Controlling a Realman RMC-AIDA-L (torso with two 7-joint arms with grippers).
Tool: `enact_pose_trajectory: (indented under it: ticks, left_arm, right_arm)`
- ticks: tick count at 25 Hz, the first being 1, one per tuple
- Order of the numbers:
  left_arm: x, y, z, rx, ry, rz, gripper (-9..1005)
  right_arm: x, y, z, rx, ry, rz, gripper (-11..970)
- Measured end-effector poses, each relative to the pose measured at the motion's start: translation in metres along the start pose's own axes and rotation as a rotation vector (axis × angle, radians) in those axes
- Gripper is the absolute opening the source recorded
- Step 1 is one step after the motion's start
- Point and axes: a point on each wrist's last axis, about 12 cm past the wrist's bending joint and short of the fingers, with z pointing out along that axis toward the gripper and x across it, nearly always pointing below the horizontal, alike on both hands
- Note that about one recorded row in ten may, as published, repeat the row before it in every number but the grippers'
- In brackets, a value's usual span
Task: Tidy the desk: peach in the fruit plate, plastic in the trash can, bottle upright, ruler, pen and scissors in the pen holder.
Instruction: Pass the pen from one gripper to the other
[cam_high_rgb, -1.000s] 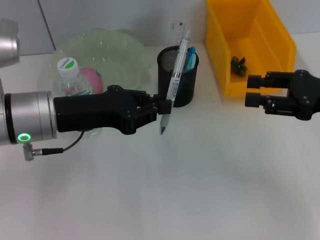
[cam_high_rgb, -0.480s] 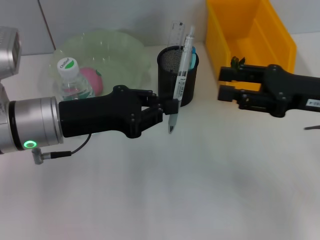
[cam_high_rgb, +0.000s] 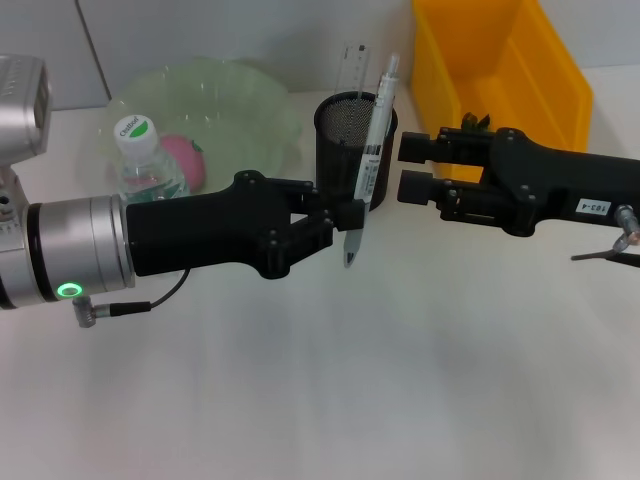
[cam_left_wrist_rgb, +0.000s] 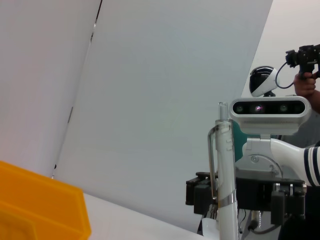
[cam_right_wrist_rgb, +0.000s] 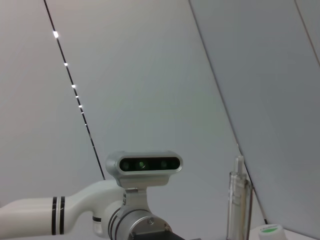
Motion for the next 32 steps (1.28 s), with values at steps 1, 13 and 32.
enact_pose_trajectory:
  ticks: [1, 13, 32]
  left_arm:
    - [0.000, 0.000, 0.000, 0.001, -0.003, 0.002, 138]
    - [0.002, -0.003, 0.001, 0.016, -0.028, 0.011, 139]
    - [0.004, -0.005, 0.005, 0.032, -0.022, 0.013, 142]
  right_arm:
    - [0.000, 0.000, 0.001, -0.003, -0.001, -0.001, 593]
    - [0.003, 0.000, 0.006, -0.002, -0.009, 0.011, 592]
    - [0.005, 0.000, 0.014, -0.015, -0.008, 0.018, 591]
